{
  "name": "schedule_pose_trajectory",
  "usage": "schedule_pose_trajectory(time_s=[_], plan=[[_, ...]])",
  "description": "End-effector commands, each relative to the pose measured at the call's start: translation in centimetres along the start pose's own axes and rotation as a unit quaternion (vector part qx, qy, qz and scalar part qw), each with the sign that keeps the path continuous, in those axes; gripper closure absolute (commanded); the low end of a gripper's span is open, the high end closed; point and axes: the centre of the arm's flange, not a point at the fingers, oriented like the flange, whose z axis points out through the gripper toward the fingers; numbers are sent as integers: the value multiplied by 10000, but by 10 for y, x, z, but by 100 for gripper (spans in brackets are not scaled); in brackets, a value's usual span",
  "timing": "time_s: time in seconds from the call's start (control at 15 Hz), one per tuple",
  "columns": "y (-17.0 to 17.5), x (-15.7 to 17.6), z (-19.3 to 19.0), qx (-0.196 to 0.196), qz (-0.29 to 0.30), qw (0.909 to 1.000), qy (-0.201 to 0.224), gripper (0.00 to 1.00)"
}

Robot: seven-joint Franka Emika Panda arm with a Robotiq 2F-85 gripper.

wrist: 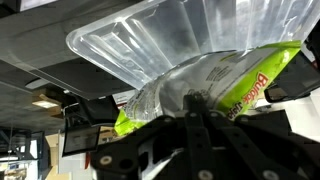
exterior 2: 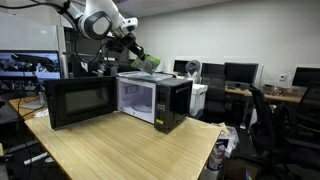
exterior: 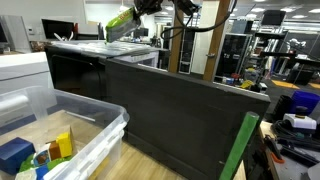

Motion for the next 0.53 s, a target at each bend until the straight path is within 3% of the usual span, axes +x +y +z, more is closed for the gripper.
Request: schedule_pose_trajectory(time_s=[0.0, 0.47], plan=[[5, 10, 6, 13, 186, 9996, 215, 100], [4, 3, 12, 15, 269, 9995, 171, 100]])
